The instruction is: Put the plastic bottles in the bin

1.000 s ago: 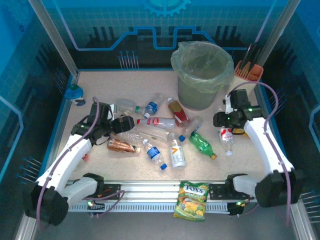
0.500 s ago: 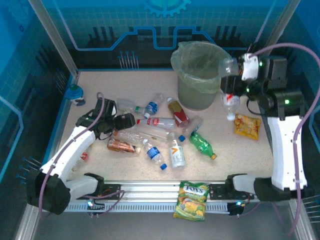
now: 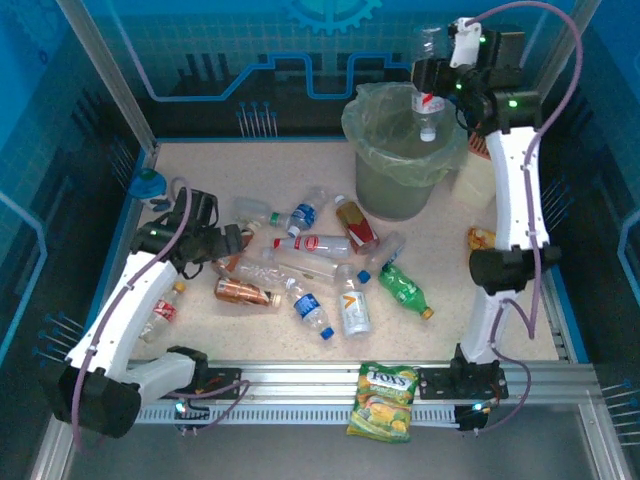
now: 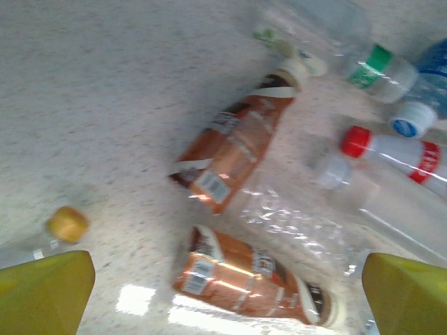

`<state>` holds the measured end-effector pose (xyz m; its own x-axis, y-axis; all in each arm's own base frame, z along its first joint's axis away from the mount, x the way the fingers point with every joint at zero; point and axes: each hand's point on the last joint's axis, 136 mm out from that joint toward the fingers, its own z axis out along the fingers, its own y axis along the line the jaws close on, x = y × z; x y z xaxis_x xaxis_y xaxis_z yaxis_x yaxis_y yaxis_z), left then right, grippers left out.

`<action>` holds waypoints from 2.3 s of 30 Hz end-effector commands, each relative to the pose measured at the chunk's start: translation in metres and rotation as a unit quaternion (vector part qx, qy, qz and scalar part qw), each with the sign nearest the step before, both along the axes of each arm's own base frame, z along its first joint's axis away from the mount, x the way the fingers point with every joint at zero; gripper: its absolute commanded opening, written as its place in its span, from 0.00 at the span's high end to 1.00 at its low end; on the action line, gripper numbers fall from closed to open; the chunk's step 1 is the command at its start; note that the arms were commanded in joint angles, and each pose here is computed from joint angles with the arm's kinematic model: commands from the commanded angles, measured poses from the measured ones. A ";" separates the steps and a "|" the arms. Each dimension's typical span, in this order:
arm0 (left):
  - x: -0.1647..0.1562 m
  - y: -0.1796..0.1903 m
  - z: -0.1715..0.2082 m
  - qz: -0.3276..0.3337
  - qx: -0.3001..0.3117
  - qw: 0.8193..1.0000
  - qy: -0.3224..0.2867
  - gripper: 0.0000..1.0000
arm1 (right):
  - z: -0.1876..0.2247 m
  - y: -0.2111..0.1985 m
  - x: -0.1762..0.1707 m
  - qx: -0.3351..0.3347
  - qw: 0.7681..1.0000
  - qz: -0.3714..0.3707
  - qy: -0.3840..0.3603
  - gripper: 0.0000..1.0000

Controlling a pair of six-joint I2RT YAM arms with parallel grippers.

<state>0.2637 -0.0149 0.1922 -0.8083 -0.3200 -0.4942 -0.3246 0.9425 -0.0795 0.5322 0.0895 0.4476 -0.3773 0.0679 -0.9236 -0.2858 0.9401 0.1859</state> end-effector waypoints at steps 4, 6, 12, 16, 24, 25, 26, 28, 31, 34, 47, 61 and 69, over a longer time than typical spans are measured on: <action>-0.034 0.045 -0.002 0.082 0.046 0.995 0.045 0.01 | -0.053 0.008 0.061 0.011 1.000 0.003 0.014 0.41; -0.039 0.051 -0.006 0.109 0.036 0.992 0.045 0.01 | -0.077 0.009 0.072 0.009 0.999 0.003 0.033 0.41; -0.051 0.057 -0.018 0.166 0.003 0.985 0.050 0.01 | -0.148 0.010 0.093 0.001 0.995 0.005 0.099 0.41; -0.054 0.053 -0.032 0.173 -0.015 0.983 0.062 0.01 | -0.187 0.009 0.098 -0.004 0.991 0.002 0.137 0.38; -0.057 0.053 -0.042 0.194 -0.021 0.978 0.074 0.01 | -0.197 0.010 0.095 -0.012 0.989 0.012 0.150 0.17; -0.057 0.053 -0.044 0.193 -0.022 0.978 0.075 0.01 | -0.193 0.011 0.093 -0.013 0.989 0.015 0.148 0.15; -0.058 0.052 -0.045 0.188 -0.021 0.978 0.082 0.01 | -0.186 0.012 0.091 -0.016 0.990 0.017 0.141 0.13; -0.061 0.053 -0.046 0.187 -0.015 0.978 0.094 0.01 | -0.171 0.012 0.086 -0.019 0.991 0.025 0.129 0.09; -0.056 0.049 -0.046 0.182 -0.026 0.979 0.090 0.01 | -0.142 0.015 0.076 -0.028 0.994 0.037 0.103 0.06; -0.044 0.039 -0.043 0.167 -0.054 0.982 0.075 0.01 | -0.092 0.013 0.054 -0.035 0.996 0.042 0.064 0.03; 0.020 -0.019 -0.034 0.039 -0.141 0.989 0.024 0.01 | -0.034 0.012 -0.079 -0.109 0.990 0.043 0.077 0.02; 0.049 -0.067 -0.034 -0.048 -0.204 0.978 0.006 0.01 | -0.219 -0.003 -0.274 -0.160 0.915 0.011 0.371 0.09; 0.049 -0.091 -0.038 -0.068 -0.236 0.969 0.002 0.01 | -0.307 0.008 -0.296 -0.186 0.865 0.028 0.465 0.09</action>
<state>0.3149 -0.0943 0.1589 -0.8470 -0.4094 -0.3392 -0.2170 0.8487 -0.4823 0.2300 0.0867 0.1488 -0.9621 -0.2088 -0.1755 -0.2205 0.9741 0.0499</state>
